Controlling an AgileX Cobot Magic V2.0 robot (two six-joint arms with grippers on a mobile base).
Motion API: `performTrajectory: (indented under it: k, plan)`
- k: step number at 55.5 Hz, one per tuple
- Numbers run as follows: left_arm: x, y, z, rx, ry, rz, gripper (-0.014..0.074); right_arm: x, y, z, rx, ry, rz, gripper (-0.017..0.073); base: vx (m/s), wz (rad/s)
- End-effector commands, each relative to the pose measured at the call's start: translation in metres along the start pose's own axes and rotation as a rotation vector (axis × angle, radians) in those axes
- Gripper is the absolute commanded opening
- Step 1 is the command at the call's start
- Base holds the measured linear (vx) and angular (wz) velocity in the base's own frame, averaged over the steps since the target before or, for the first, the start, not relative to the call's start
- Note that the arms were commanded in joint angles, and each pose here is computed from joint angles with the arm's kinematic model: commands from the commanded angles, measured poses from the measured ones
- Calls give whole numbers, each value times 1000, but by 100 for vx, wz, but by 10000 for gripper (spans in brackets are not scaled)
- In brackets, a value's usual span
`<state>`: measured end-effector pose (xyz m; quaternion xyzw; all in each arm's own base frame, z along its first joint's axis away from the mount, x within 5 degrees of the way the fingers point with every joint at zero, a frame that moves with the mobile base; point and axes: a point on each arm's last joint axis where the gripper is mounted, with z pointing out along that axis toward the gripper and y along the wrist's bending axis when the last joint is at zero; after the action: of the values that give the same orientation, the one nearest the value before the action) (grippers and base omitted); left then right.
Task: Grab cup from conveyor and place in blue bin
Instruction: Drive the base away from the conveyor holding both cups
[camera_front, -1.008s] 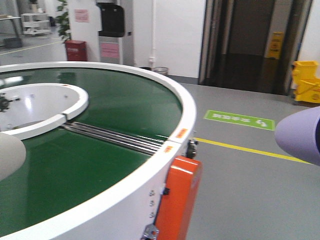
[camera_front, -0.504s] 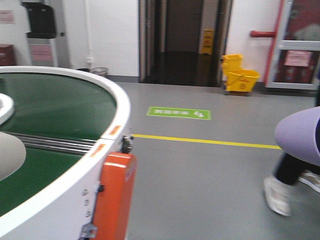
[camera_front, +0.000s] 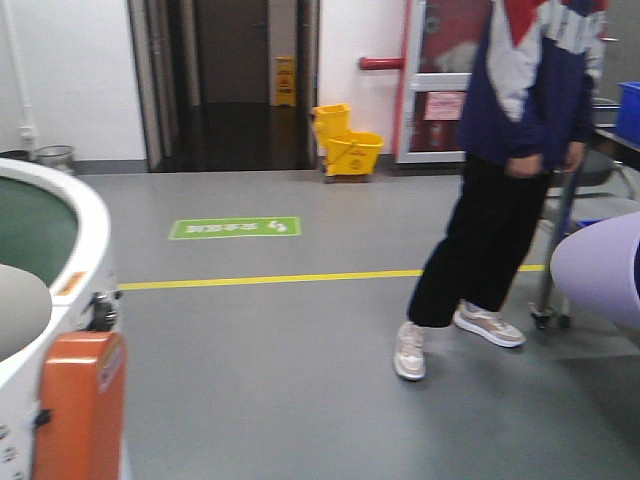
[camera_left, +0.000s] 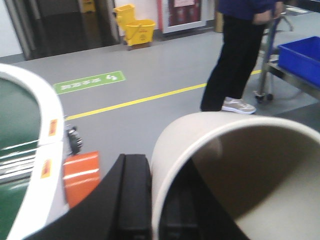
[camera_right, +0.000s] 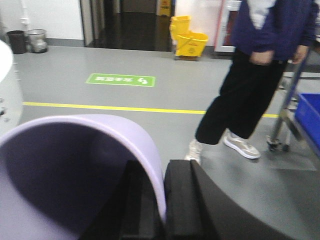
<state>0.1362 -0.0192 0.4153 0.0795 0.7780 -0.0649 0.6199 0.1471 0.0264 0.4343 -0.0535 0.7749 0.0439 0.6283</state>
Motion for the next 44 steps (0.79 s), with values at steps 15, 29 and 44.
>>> performTrajectory:
  k: [15,29,44]
  plan:
    - [-15,1,-5,-14,-110,-20,-7,-18,0,-9,-8,-129,-8,-9,13,-50]
    - [-15,1,-5,-14,-110,-20,-7,-18,0,-9,-8,-129,-8,-9,16,-51]
    - [-15,1,-5,-14,-110,-20,-7,-18,0,-9,-8,-129,-8,-9,19,-38]
